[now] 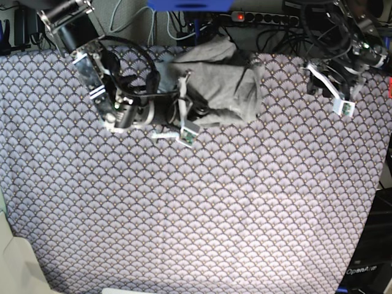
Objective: Fold the T-shirt properly
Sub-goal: 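Press the folded bundle down with the right gripper and release, then move the left gripper beside the folded bundle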
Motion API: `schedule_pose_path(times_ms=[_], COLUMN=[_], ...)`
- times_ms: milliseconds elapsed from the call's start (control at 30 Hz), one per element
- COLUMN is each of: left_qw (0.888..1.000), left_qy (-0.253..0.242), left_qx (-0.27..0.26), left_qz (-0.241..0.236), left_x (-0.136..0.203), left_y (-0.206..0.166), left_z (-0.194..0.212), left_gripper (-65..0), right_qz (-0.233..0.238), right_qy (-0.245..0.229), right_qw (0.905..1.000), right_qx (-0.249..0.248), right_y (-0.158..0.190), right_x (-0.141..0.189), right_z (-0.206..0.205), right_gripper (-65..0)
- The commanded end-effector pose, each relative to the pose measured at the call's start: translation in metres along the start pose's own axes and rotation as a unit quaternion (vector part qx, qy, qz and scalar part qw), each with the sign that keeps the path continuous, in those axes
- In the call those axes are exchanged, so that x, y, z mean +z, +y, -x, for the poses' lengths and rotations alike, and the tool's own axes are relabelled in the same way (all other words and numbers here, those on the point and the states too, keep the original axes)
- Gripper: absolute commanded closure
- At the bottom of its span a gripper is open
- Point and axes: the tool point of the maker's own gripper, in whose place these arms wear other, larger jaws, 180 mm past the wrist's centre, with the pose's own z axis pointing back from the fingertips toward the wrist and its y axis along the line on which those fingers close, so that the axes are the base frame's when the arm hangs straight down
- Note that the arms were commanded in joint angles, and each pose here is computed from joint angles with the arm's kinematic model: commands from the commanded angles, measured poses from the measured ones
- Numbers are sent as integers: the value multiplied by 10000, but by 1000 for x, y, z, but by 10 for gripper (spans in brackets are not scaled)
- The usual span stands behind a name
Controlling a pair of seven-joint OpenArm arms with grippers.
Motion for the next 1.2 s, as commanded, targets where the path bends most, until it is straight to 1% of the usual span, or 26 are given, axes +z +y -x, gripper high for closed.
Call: schedule_pose_path(times_ms=[0,67,167,233,300,367,467,533,633,667,700,833,867,967,1067,1167], left_qw=[9997,9997,9998,9997,9988,9965,9907,9864,9815,9805,9791,9741,9732,9722,9723,9699], left_qy=[-220,-219,-196,-177,5,178,379,486,583,616,650,761,776,781,778,693], left_qx=[-56,-63,-83,-158,-485,-791,-1205,-1430,-1655,-1694,-1744,-1871,-1891,-1926,-1919,-2036], left_qz=[-29,-33,-40,41,66,210,496,656,766,781,821,1018,1051,1075,1084,1140], left_x=[3,4,4,1,-3,-11,-18,-22,-26,-26,-27,-27,-27,-26,-26,-23], left_y=[3,4,4,-2,-6,-21,-49,-64,-78,-80,-84,-98,-100,-103,-103,-111], left_z=[-13,-13,-13,-13,-12,-9,0,5,8,10,12,23,24,25,25,19], left_gripper=[-244,-244,-244,-243,-243,-243,-243,-242,-240,-229,-199,-15,0,0,0,0], right_qz=[147,216,192,179,145,133,286,503,855,968,1062,1464,1568,1816,1855,1818], right_qy=[-236,-343,-398,-543,-667,-704,-626,-535,-397,-353,-281,-165,-144,-131,-104,-60], right_qw=[9996,9991,9986,9976,9965,9962,9968,9966,9950,9942,9936,9891,9875,9832,9824,9829], right_qx=[105,135,274,396,488,504,418,380,330,304,249,68,9,-136,-217,-280], right_y=[-12,-13,0,11,23,28,18,2,-23,-30,-35,-57,-63,-74,-74,-71], right_x=[9,15,22,29,34,36,43,54,73,80,86,111,117,132,135,133], right_z=[-17,-23,-22,-29,-35,-35,-26,-17,-5,-1,7,25,30,38,44,50], right_gripper=[-39,-39,-39,-39,-40,-40,-40,-40,-40,-40,-40,-40,-40,-40,-40,-40])
